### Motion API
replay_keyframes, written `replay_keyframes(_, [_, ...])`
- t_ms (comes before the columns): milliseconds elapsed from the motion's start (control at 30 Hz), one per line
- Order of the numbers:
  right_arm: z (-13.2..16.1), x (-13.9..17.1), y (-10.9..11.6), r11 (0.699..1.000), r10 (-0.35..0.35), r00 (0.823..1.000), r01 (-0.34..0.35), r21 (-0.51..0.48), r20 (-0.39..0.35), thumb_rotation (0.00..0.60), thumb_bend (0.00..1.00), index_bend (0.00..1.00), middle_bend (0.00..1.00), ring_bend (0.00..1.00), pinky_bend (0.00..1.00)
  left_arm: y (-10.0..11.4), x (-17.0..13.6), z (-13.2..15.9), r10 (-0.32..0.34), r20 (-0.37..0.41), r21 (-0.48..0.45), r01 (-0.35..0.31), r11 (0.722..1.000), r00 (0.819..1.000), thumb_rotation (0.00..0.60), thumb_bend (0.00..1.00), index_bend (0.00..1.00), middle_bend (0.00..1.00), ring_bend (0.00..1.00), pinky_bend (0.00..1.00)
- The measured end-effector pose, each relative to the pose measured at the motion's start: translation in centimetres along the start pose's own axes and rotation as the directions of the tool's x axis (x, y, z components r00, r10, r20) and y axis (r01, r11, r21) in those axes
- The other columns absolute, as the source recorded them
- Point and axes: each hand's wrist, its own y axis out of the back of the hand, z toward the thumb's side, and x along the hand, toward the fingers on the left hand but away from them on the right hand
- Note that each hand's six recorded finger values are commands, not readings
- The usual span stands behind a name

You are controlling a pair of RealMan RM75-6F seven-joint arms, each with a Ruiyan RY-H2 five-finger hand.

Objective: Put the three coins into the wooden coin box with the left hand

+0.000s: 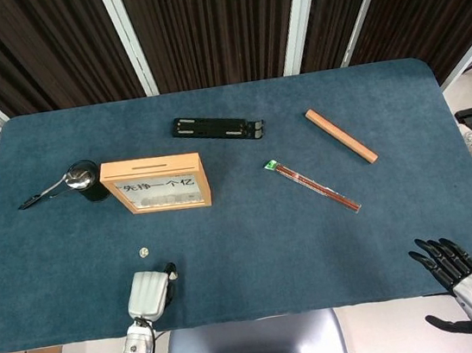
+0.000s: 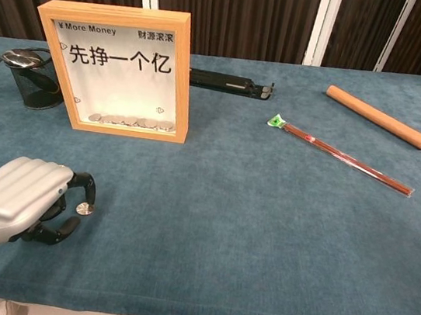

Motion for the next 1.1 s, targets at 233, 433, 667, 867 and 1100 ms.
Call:
replay_keyframes(233, [-0.1, 0.0, 0.1, 1.0, -0.002, 1.0, 0.002, -0.001, 0.001, 0.6, 0.13, 0.0, 0.0, 0.0, 0.0, -0.1, 0.2, -0.2, -0.002, -0.003, 0.007, 0.002, 1.0, 1.0, 0.6, 0.41, 0.43, 1.0, 1.0, 1.0])
replay_keyframes(433, [0.0, 0.0, 0.0, 1.0, -0.001, 1.0, 0.001, 0.0, 0.002, 0.6, 0.13, 0.0, 0.0, 0.0, 0.0, -0.1, 0.3, -0.4, -0.002, -0.009, 0.007, 0.002, 1.0, 1.0, 0.6, 0.41, 0.46, 1.0, 1.0, 1.0])
replay_keyframes(667, [-0.1, -0.1, 0.0, 1.0, 0.001, 1.0, -0.001, 0.0, 0.005, 0.6, 0.13, 0.0, 0.0, 0.0, 0.0, -0.1, 0.7, -0.6, 0.013, -0.018, -0.008, -0.013, 1.0, 1.0, 0.6, 0.41, 0.5, 1.0, 1.0, 1.0])
replay_keyframes(867, [-0.1, -0.2, -0.1, 1.0, 0.005, 1.0, -0.005, 0.001, 0.007, 0.6, 0.13, 0.0, 0.0, 0.0, 0.0, 0.0, 1.0, -0.9, 0.029, -0.027, -0.019, -0.03, 0.999, 0.999, 0.6, 0.41, 0.5, 1.0, 1.0, 1.0])
replay_keyframes(1100, [0.0, -0.3, -0.3, 1.0, 0.009, 1.0, -0.009, 0.004, 0.007, 0.6, 0.13, 0.0, 0.0, 0.0, 0.0, 0.3, 1.1, -1.1, 0.042, -0.027, -0.023, -0.042, 0.999, 0.999, 0.6, 0.41, 0.5, 1.0, 1.0, 1.0])
